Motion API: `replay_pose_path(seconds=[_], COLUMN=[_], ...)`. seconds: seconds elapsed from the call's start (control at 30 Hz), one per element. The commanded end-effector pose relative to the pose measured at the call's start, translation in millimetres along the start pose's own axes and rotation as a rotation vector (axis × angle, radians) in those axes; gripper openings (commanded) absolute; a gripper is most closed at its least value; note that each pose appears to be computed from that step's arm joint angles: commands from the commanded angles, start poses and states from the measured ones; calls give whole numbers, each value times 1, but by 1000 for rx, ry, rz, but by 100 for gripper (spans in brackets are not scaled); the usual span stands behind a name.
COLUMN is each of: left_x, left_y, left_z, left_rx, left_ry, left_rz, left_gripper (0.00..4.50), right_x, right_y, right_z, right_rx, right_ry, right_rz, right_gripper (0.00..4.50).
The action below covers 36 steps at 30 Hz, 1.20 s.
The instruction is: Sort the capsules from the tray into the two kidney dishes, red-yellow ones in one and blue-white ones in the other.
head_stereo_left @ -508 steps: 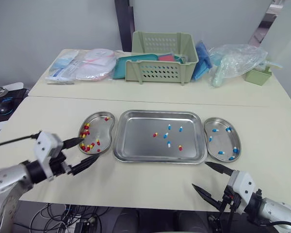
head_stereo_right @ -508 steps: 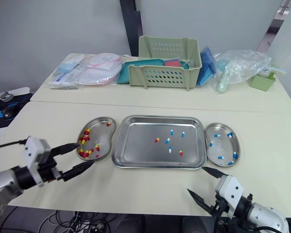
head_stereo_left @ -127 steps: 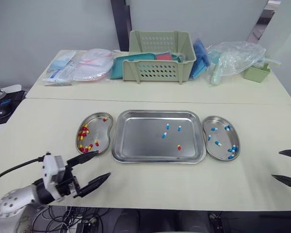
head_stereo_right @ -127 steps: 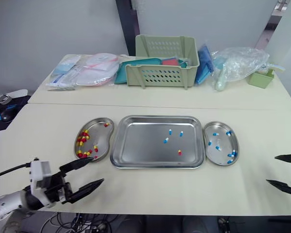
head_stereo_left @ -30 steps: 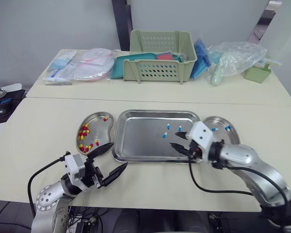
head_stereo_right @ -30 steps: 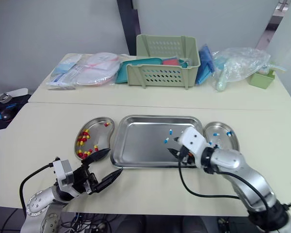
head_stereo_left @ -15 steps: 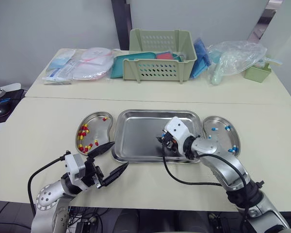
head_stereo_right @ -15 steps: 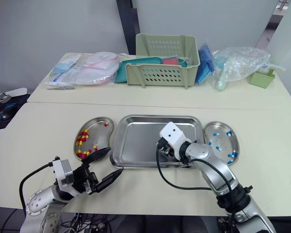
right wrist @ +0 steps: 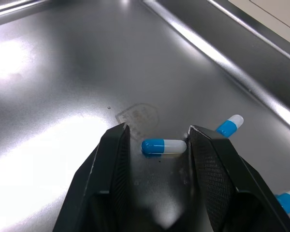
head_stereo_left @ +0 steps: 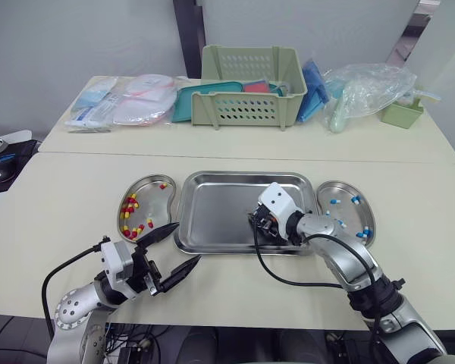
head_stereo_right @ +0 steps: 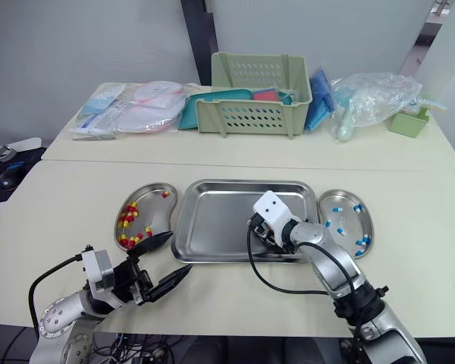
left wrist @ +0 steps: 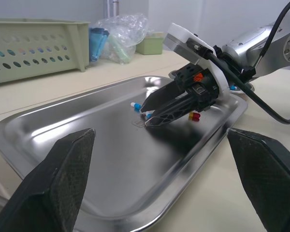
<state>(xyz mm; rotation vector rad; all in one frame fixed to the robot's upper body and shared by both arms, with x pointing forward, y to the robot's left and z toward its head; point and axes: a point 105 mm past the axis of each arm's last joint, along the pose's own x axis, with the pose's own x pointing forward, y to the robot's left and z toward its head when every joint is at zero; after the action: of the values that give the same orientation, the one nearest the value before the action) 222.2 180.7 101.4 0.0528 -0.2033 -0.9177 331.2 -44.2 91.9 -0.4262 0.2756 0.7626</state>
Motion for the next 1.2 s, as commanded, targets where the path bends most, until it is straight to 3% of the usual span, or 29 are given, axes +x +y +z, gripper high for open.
replay_pose_path(seconds=[0.03,0.17,0.2,0.37,0.6,0.83,1.2], left_x=[3,4,3,3,2,4,13], left_y=[-3,-3,-3,-3,-2,-11,-19], left_z=[9,9,9,9,10,14,19], left_rx=[25,26,26,27,30,41,48], left_ry=[-21,-21,-20,-17,-18,-14,-46], left_rz=[-26,-27,-27,-27,-32,-146,-274], left_gripper=[450,450,450,450,450,450,450], right_x=[0,1,0,-2,-6,-43,-126], right_y=[-5,-5,-5,-3,0,1,-38], right_z=[3,-5,-6,-7,15,39,11], right_rx=[-6,29,33,18,-9,-51,0], right_ry=[-13,11,13,0,-99,-190,-182], right_rz=[-24,-31,-30,-19,-4,33,-143], right_gripper=[217,217,175,91,89,89,89])
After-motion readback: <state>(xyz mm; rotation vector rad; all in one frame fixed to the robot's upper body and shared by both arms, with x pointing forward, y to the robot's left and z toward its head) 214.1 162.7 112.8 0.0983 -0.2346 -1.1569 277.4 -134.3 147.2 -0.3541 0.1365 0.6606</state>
